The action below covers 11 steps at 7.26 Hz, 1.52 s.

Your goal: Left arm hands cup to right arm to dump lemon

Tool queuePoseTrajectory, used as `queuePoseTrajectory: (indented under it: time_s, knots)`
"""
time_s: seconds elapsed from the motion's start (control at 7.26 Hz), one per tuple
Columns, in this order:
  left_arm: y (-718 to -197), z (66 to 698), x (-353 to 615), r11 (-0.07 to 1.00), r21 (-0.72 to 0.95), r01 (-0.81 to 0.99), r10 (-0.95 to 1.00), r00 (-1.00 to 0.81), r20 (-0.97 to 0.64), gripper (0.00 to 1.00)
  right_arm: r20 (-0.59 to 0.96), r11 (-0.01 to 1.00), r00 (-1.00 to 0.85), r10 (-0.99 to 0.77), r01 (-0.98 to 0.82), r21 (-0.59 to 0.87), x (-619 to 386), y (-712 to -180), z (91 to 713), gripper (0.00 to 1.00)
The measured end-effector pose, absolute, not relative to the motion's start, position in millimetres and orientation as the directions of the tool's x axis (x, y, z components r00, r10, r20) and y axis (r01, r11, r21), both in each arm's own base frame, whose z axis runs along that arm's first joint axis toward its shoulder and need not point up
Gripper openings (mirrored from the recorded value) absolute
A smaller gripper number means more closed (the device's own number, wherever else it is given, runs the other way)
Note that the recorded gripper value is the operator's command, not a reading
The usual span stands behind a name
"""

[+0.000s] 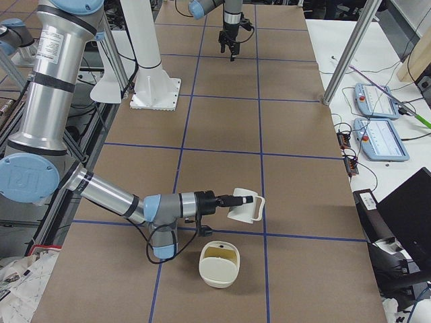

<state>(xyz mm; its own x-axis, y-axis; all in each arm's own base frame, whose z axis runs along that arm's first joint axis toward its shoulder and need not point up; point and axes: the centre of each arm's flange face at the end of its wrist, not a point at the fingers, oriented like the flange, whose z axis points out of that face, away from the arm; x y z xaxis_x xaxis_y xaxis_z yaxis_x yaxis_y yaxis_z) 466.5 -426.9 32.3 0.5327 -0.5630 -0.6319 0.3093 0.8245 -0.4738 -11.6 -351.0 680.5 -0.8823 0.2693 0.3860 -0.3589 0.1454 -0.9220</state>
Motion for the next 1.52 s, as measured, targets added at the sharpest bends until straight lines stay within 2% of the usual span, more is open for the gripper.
queuePoseTrajectory:
  time_s: [0.28,0.69,0.83,1.1,1.52]
  knots:
    - [-427,33,468,0.825,-0.473,0.308,-0.562,0.533,-0.632,1.0,0.624,0.229,-0.72,0.305,-0.58,-0.782,-64,-388,638,0.17]
    - [-431,32,467,0.833,-0.46,0.306,-0.551,0.532,-0.643,1.0,0.934,0.419,-0.265,0.24,-0.84,-0.346,-162,-436,557,0.16]
    - [-434,33,467,0.839,-0.448,0.308,-0.542,0.537,-0.646,1.0,0.976,0.453,-0.101,0.193,-0.873,-0.18,-202,-451,527,0.19]
    - [-449,39,464,0.854,-0.415,0.314,-0.52,0.549,-0.654,1.0,0.972,0.458,0.2,0.122,-0.88,0.124,-305,-465,457,0.19]
    - [-480,44,462,0.859,-0.39,0.332,-0.513,0.554,-0.656,0.99,0.856,0.42,0.51,0.085,-0.797,0.433,-468,-426,336,0.19]
